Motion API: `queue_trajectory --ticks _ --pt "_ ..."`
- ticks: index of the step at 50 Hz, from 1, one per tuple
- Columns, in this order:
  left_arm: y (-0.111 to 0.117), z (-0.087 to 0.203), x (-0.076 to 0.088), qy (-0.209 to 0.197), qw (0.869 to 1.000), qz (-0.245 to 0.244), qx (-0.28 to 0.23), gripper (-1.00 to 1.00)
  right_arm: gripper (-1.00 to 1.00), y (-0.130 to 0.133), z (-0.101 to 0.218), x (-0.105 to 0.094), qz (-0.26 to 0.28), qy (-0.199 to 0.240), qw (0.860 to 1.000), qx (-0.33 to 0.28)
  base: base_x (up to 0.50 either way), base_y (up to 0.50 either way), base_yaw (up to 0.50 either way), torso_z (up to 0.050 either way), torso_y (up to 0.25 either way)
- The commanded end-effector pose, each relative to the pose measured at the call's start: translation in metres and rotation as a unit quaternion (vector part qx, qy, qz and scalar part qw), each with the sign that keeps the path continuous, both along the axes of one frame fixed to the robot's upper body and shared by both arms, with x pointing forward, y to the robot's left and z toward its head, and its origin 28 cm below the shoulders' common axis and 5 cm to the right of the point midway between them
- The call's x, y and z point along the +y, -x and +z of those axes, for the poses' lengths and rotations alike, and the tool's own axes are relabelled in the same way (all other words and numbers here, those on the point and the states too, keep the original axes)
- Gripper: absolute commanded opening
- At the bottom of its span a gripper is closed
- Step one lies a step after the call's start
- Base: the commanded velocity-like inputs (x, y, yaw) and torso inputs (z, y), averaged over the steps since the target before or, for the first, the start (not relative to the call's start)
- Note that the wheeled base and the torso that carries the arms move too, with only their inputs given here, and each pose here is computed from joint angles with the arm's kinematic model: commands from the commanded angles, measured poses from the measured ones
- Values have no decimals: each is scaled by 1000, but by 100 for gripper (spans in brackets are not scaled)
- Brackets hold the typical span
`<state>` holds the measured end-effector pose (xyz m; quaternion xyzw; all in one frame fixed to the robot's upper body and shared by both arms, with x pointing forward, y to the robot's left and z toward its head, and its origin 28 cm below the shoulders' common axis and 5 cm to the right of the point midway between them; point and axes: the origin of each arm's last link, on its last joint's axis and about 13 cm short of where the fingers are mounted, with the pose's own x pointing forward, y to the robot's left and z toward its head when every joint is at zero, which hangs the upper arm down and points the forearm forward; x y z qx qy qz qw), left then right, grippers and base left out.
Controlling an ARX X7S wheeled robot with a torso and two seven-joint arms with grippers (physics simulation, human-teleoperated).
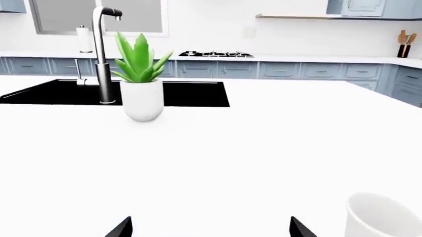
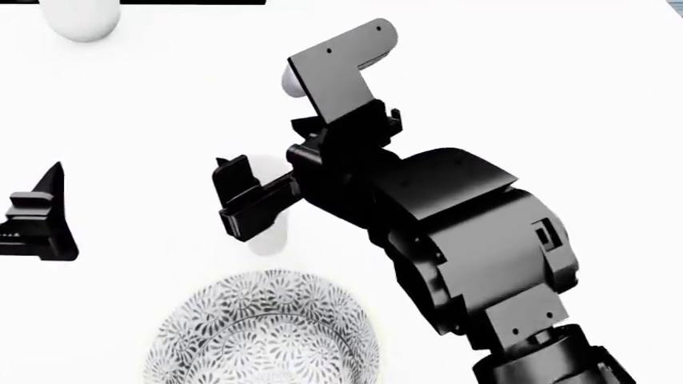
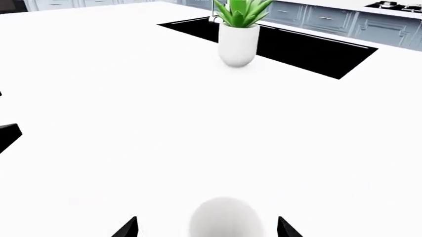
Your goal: Place the cup inside the bowl on the dining table and move the bowl to any counter.
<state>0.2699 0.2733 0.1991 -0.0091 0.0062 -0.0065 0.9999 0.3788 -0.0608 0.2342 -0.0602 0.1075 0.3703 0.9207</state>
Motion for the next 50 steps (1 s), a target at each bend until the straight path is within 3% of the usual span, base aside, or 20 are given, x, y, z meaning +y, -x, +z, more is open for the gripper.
queue_trajectory --ticks 1,11,34,50 --pt "4 0 3 8 1000 0 -3 100 100 -22 0 14 4 11 1000 14 0 0 0 0 0" --pt "4 0 4 7 1000 1 -2 100 100 -33 -5 16 -15 30 999 10 0 0 0 0 0" --pt "3 -3 3 8 1000 5 1 100 100 -34 -38 22 -10 52 997 54 0 0 0 0 0" --pt "-16 -11 4 3 1000 2 5 100 100 -36 -48 19 -19 59 995 81 0 0 0 0 0"
